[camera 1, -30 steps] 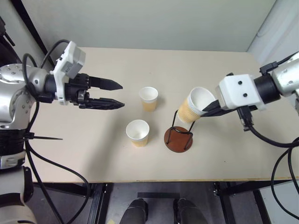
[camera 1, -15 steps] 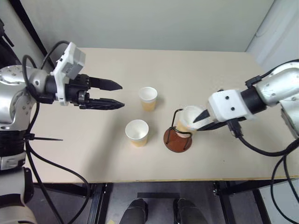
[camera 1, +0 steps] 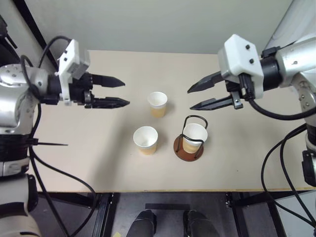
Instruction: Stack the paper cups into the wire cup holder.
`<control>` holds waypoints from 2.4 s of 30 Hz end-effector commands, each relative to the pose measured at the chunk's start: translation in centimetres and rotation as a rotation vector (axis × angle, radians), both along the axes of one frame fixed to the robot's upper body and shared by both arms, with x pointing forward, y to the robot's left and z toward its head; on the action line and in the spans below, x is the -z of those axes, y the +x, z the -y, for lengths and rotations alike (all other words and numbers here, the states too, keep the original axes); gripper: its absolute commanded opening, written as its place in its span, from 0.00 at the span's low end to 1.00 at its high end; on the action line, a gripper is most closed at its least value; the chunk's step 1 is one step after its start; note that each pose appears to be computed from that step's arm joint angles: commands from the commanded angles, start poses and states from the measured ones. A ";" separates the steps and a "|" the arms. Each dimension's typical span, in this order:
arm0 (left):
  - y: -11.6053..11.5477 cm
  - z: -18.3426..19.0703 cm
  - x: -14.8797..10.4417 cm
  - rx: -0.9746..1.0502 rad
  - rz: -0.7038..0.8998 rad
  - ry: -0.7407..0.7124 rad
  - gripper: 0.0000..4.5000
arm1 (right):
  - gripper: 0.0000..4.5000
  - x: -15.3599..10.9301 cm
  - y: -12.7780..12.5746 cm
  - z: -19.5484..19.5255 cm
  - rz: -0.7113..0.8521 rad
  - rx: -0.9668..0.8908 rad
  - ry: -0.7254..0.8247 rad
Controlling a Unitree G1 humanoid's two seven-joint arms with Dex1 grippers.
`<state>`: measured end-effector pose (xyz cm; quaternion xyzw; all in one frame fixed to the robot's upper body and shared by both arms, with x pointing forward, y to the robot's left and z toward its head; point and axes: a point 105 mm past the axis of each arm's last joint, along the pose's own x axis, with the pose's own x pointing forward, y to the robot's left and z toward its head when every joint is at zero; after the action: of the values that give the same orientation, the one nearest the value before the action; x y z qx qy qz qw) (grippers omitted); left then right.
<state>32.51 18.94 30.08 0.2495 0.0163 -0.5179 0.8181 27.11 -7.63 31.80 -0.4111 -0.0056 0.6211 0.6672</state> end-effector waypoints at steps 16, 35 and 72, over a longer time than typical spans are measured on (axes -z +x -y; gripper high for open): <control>6.3 3.6 1.5 0.079 0.317 0.576 0.77 | 0.43 -2.3 -1.8 0.5 -0.022 -0.054 0.006; 8.7 6.9 4.2 0.189 0.326 0.811 0.77 | 0.43 -2.8 -1.1 1.5 -0.026 -0.015 -0.031; 5.5 8.8 0.2 0.391 0.205 0.577 0.01 | 0.44 -1.3 -0.2 3.6 -0.051 0.080 -0.066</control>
<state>39.25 10.47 26.84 0.5199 0.0694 -0.6029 0.6012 26.95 -10.42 32.63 -0.4051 0.0517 0.6175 0.6723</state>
